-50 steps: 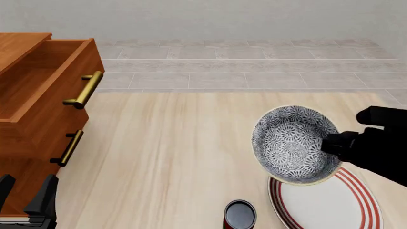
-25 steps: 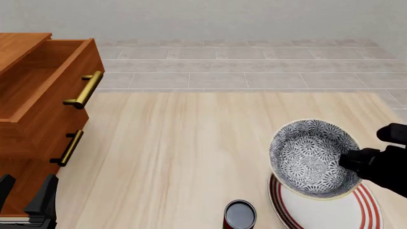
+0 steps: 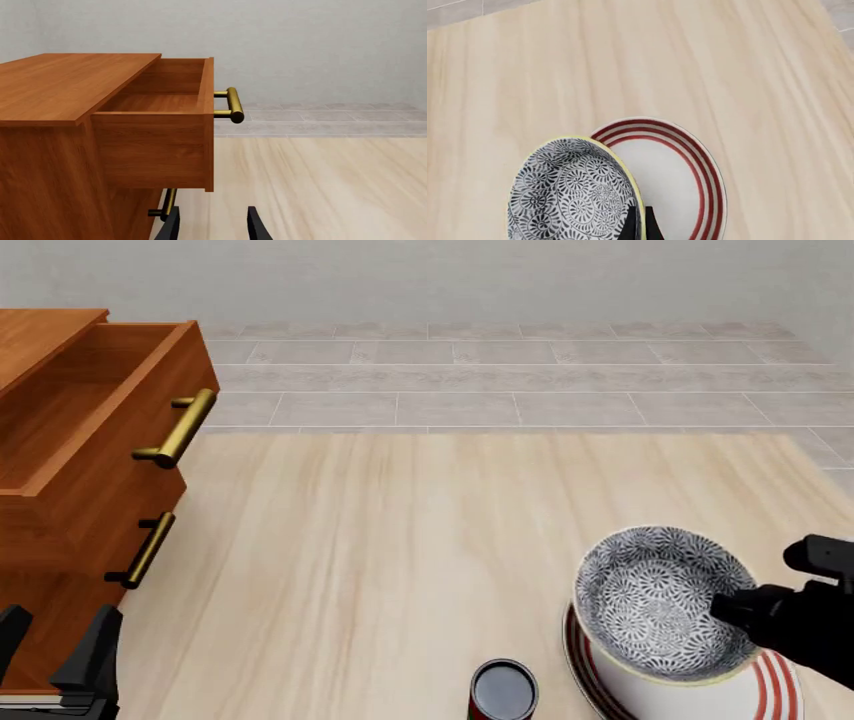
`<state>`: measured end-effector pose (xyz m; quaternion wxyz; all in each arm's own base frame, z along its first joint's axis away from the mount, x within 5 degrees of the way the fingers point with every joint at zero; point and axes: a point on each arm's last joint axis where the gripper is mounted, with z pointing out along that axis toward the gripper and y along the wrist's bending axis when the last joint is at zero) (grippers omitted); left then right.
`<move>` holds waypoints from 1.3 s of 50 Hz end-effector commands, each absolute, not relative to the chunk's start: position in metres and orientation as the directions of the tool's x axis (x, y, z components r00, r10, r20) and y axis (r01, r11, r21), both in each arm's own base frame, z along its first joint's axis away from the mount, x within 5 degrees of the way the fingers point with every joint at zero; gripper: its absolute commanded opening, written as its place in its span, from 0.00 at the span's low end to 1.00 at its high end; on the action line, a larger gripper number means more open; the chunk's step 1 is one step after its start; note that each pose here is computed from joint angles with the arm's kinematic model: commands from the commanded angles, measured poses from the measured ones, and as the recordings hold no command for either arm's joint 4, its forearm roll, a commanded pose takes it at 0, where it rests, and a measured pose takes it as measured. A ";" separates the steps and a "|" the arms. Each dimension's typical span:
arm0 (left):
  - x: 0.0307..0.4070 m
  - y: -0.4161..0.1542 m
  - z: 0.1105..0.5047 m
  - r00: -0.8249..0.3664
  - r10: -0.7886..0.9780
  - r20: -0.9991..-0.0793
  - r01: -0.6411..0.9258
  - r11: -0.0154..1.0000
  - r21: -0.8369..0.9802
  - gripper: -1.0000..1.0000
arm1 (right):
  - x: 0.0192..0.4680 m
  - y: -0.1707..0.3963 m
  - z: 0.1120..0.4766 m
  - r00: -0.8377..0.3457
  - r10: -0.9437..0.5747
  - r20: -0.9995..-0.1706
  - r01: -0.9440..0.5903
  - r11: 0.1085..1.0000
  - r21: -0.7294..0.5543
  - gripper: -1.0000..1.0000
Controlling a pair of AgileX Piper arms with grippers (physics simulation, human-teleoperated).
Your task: Put the bowl on the plate.
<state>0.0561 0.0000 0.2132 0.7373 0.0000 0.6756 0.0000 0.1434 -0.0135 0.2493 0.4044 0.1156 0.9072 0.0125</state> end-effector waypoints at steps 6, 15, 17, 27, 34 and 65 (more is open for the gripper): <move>0.056 0.000 0.213 0.087 0.000 -0.996 0.000 1.000 0.000 1.00 | 0.142 -0.020 0.232 -0.663 0.241 -0.709 0.238 0.966 0.106 0.00; 0.056 0.000 0.213 0.087 0.000 -0.996 0.000 1.000 0.000 1.00 | 0.145 -0.024 0.226 -0.669 0.245 -0.702 0.254 0.963 0.094 0.00; 0.056 0.000 0.213 0.087 0.000 -0.996 0.000 1.000 0.000 1.00 | 0.145 -0.024 0.225 -0.670 0.246 -0.701 0.257 0.962 0.093 0.00; 0.056 0.000 0.213 0.087 0.000 -0.996 0.000 1.000 0.000 1.00 | 0.149 -0.027 0.216 -0.681 0.244 -0.690 0.260 0.962 0.084 0.00; 0.056 0.000 0.213 0.087 0.000 -0.996 0.000 1.000 0.000 1.00 | 0.150 -0.028 0.210 -0.687 0.244 -0.684 0.263 0.962 0.079 0.00; 0.056 0.000 0.213 0.087 0.000 -0.996 0.000 1.000 0.000 1.00 | 0.154 -0.033 0.203 -0.701 0.239 -0.671 0.271 0.961 0.060 0.00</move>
